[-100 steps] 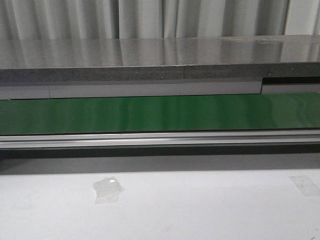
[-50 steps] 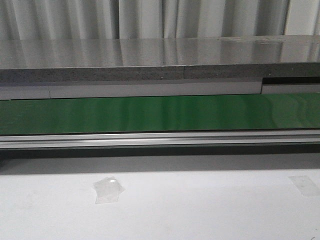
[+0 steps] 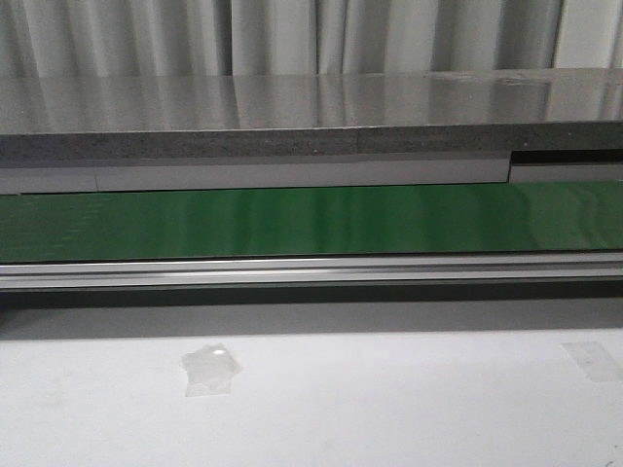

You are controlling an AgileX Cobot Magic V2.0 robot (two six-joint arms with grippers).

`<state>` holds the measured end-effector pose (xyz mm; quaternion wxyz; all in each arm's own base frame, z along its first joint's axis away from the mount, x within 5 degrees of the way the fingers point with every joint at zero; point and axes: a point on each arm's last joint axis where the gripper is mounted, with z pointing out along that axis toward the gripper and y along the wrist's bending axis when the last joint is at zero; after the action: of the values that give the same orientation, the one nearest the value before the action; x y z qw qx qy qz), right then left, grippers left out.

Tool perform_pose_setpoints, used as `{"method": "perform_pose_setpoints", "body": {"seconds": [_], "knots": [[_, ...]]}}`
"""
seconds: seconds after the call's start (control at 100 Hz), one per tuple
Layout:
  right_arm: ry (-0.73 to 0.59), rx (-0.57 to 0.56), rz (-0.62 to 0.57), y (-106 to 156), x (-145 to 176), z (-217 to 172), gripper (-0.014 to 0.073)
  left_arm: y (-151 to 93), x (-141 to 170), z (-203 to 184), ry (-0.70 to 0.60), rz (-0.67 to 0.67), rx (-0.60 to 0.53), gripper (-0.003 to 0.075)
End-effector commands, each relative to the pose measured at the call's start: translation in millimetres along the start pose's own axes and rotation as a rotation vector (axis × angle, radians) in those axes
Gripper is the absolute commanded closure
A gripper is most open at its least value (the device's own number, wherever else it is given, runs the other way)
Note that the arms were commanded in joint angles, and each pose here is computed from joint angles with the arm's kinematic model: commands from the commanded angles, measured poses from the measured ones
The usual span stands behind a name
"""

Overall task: Move button from left to right
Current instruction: 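Move the left gripper over the blue tray toward the yellow button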

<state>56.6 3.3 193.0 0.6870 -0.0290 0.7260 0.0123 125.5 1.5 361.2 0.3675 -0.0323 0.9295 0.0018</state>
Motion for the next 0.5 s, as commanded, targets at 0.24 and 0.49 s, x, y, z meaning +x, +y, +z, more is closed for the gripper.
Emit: {"method": "perform_pose_setpoints", "body": {"seconds": [0.24, 0.49], "knots": [[-0.125, 0.005, -0.016, -0.4, -14.4, -3.0, 0.0663, -1.7, -14.7, -3.4, -0.088, 0.01, 0.014, 0.0591], [-0.125, 0.005, -0.016, -0.4, -14.4, -3.0, 0.0663, -1.7, -14.6, -3.4, -0.086, 0.01, 0.014, 0.0188]]}}
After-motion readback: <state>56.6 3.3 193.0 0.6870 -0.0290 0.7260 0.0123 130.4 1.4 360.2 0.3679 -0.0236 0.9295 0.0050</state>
